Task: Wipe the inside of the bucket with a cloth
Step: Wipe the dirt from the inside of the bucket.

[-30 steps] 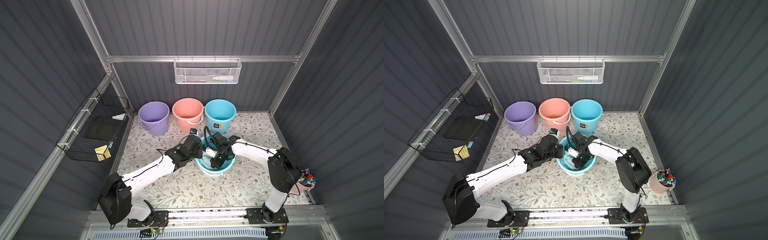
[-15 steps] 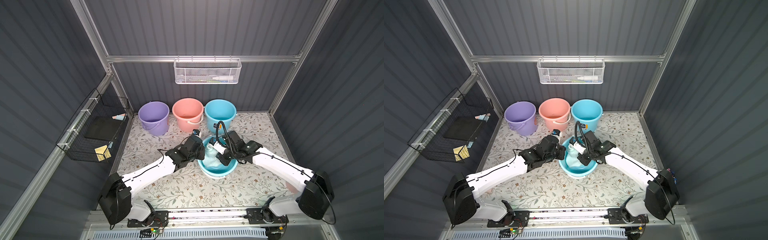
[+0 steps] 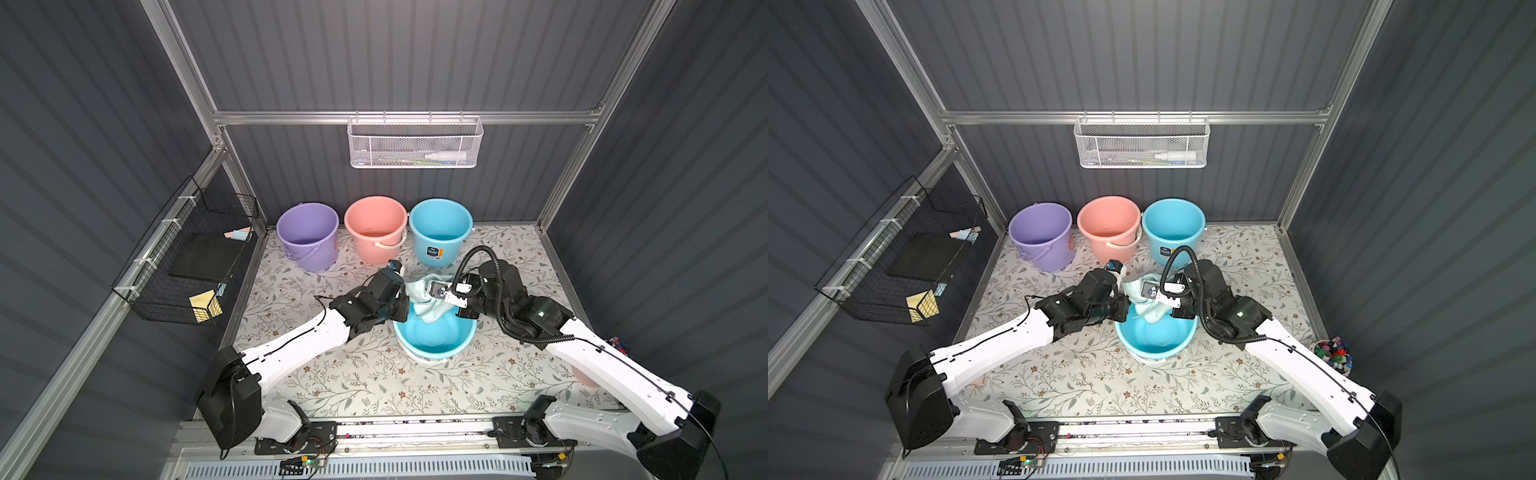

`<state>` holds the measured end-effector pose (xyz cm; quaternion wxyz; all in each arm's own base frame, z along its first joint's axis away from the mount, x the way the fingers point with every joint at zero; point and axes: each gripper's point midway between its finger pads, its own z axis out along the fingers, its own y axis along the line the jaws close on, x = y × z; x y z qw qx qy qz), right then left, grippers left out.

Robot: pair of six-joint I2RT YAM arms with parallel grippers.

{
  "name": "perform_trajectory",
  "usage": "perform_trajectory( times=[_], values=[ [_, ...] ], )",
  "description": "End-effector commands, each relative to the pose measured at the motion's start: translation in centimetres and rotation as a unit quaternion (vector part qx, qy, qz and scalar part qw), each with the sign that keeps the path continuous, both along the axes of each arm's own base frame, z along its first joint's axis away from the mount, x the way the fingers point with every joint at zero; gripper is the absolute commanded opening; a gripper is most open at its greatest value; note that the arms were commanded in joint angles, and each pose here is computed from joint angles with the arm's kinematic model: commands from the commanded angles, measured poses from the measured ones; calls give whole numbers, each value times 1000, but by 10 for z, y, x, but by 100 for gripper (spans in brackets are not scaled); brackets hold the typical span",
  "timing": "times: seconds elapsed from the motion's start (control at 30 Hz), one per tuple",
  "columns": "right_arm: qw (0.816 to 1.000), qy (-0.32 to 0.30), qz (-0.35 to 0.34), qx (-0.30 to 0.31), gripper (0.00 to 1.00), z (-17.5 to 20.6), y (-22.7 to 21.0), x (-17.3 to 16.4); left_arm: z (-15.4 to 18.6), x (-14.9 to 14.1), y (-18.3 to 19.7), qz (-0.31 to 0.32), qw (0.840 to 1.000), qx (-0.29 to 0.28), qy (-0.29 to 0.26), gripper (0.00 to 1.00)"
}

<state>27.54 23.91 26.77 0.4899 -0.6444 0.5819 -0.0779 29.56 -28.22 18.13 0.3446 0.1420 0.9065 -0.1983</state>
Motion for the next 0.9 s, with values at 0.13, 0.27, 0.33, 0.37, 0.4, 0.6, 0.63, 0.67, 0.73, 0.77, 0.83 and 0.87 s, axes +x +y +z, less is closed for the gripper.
perform_trajectory(
  times=[0.13,0.27,0.33,0.37,0.4,0.6,0.63,0.67,0.73,0.77,0.83,0.87],
  values=[
    [981,-128,50,-135,0,-13,6,29,10,-12,6,-29,999,13,-2,0],
    [974,-119,64,-181,0,-47,12,39,13,-12,7,-34,999,16,-10,0],
    [973,-111,72,-187,0,-60,15,41,15,-12,7,-34,999,16,-13,0],
    [973,-105,77,-188,0,-67,18,41,17,-12,7,-35,999,15,-16,0],
    [974,-99,80,-189,0,-74,20,41,18,-12,8,-35,999,14,-16,0],
    [973,-86,79,-199,0,-110,30,47,18,-12,6,-38,999,14,-17,0],
    [973,-90,77,-196,0,-112,32,48,18,-11,6,-37,999,15,-16,0],
    [974,-95,76,-193,0,-114,34,48,17,-11,6,-37,999,17,-17,0],
    [974,-101,78,-188,0,-114,37,47,17,-9,7,-34,999,20,-18,0],
    [975,-101,77,-185,0,-113,38,45,18,-9,7,-34,999,19,-20,0],
    [974,-102,76,-187,0,-114,37,43,21,-9,7,-32,999,17,-23,0],
    [974,-106,75,-187,0,-113,37,41,23,-8,8,-30,999,17,-25,0]
  ],
)
